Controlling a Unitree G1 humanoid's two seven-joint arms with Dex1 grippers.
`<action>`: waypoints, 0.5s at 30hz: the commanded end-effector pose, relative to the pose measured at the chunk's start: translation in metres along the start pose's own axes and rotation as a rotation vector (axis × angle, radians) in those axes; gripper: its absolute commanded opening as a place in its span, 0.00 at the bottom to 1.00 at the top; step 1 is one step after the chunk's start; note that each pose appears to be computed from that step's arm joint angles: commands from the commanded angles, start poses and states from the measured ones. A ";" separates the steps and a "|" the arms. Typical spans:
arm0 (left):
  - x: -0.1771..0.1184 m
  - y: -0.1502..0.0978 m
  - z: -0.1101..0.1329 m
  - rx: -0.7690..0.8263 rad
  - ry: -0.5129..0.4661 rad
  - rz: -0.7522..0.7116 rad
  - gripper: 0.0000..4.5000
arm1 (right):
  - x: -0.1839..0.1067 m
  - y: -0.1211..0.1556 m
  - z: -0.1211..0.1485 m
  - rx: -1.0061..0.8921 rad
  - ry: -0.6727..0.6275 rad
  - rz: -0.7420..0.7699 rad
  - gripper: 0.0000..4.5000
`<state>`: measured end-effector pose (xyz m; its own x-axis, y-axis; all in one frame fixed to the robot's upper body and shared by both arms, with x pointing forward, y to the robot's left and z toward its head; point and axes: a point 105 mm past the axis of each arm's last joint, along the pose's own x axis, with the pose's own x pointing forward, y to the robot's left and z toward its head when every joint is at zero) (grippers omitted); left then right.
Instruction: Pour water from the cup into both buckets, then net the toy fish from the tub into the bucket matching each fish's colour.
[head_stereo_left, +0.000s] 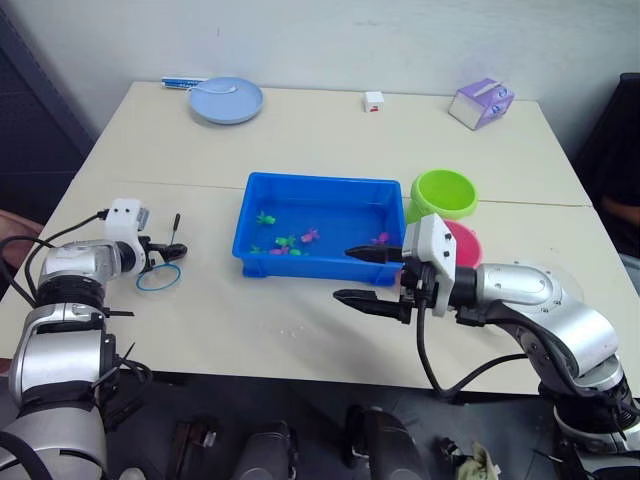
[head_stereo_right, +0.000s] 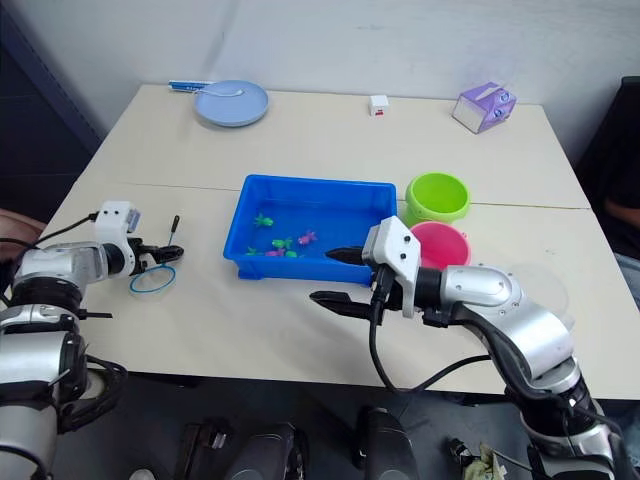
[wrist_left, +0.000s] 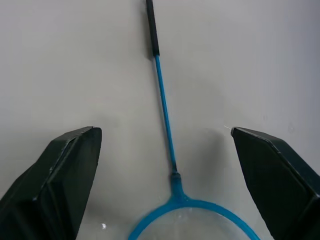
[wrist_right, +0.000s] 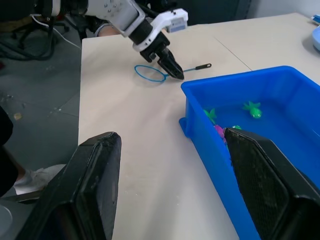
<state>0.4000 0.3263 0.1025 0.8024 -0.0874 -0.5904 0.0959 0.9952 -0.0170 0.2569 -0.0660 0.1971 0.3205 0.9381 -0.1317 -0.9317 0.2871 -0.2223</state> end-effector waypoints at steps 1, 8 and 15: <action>0.002 0.006 -0.011 0.016 0.053 0.040 0.81 | -0.006 0.003 0.013 -0.032 -0.037 -0.033 1.00; 0.005 -0.001 -0.001 0.022 0.002 0.010 0.11 | -0.012 0.001 0.013 -0.038 -0.020 -0.069 1.00; -0.037 -0.043 0.082 0.276 -0.327 -0.353 0.01 | -0.020 0.001 0.013 -0.035 0.009 -0.052 1.00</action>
<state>0.4145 0.2904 0.1463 0.8301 -0.3710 -0.4164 0.4067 0.9136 -0.0032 0.2557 -0.0825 0.2027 0.3915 0.9086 -0.1457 -0.9061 0.3532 -0.2328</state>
